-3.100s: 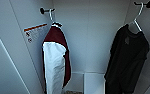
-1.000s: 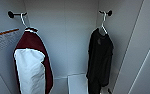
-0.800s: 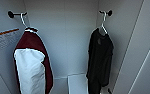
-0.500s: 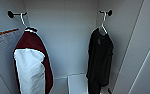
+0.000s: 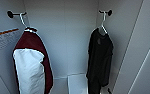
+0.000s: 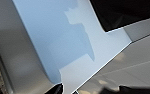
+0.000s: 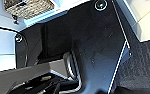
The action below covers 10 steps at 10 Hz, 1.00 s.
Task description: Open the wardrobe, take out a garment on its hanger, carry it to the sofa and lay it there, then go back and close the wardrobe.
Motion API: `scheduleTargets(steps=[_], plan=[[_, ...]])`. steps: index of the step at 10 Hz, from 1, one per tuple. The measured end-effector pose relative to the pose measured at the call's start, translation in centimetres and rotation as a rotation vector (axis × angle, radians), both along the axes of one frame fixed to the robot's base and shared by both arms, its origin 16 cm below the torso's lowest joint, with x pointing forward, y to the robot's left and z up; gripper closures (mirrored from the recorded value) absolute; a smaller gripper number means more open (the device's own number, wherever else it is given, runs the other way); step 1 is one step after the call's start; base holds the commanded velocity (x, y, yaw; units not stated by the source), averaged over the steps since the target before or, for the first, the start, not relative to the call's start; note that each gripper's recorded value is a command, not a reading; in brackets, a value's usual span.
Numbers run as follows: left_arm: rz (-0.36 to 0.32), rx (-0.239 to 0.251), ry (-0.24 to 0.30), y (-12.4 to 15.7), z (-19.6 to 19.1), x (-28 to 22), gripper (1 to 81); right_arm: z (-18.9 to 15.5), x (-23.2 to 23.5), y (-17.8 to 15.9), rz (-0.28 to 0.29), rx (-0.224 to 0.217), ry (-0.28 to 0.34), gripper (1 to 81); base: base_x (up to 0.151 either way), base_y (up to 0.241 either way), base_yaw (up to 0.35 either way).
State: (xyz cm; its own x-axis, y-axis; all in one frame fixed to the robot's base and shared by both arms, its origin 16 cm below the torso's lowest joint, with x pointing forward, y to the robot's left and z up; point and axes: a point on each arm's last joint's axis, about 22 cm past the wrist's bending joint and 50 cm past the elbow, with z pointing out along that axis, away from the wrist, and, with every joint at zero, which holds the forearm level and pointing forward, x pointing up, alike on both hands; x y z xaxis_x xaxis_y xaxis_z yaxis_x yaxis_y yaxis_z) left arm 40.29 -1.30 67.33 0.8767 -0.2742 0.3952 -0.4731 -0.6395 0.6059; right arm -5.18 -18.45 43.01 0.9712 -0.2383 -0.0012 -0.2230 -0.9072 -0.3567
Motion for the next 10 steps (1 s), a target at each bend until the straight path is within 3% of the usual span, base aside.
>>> scheduleTargets(steps=[2, 5, 7, 10], plan=[[0.005, -0.059, -0.066, -1.9, 6.0, 4.8, 1.0, 0.0, 0.1, 0.0, 0.000, 0.000, 0.000, 1.0, 0.000, 0.000, 0.000], [0.024, -0.045, -0.093, -2.3, 9.9, 9.1, 1.0, 0.0, 0.1, 0.2, 0.001, 0.002, 0.001, 1.0, 0.000, 0.000, 0.000], [0.068, -0.047, -0.153, -2.5, 14.8, 14.6, 1.0, 0.0, 0.1, 0.2, -0.001, 0.003, 0.005, 1.0, 0.000, 0.000, 0.000], [0.064, -0.076, -0.181, -6.9, 21.2, 17.6, 1.0, 0.0, 0.2, 0.4, -0.003, 0.005, 0.003, 1.0, 0.000, 0.000, 0.000]])
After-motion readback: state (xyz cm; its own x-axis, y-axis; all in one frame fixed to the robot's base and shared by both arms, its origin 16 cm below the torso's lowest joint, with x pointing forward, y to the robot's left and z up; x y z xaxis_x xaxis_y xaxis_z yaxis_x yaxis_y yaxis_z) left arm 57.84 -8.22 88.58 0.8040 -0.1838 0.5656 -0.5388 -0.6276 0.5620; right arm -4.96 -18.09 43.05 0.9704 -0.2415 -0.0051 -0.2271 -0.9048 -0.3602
